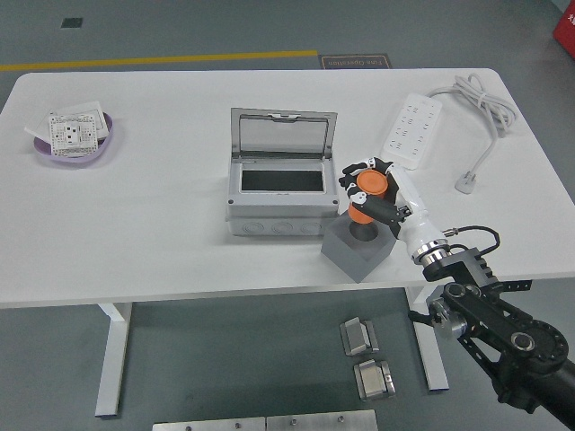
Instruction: Pick up the cylinder from the cube,place it in the box,flap close box
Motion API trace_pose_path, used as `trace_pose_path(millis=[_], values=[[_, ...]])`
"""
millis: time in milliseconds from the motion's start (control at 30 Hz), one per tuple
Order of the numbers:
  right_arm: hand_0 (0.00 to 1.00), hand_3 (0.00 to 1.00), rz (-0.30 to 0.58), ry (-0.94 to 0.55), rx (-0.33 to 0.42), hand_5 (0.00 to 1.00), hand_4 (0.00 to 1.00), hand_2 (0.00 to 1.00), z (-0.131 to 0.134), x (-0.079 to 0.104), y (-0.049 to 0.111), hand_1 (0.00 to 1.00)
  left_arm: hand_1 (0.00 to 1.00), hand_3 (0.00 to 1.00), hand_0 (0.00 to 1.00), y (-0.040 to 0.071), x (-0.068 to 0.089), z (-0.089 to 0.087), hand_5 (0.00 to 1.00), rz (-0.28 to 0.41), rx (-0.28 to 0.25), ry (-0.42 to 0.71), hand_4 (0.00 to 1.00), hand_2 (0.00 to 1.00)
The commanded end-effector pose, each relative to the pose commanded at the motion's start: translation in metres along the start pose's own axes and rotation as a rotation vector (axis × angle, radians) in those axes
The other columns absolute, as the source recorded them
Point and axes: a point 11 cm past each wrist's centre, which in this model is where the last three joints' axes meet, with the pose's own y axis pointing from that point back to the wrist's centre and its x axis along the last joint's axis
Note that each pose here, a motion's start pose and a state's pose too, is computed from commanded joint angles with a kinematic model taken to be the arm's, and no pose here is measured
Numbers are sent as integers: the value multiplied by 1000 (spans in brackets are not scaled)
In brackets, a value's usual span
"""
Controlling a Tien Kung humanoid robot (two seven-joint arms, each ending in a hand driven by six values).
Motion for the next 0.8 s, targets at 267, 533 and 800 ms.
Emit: trace_pose_path(millis=[267,533,800], values=[[307,188,-72,191,108,2,2,254,-40,-24,-30,159,899,970,941,0,2,0,618,4,2,-2,998,899],[22,162,-177,450,128,2,2,196,-50,-60,-62,82,899,968,936,1,7,1,615,11,3,-4,998,902],[2,157,-266,692,165,2,2,184,-62,-92,-93,65,897,965,933,1,10,0,609,16,9,-6,998,899]])
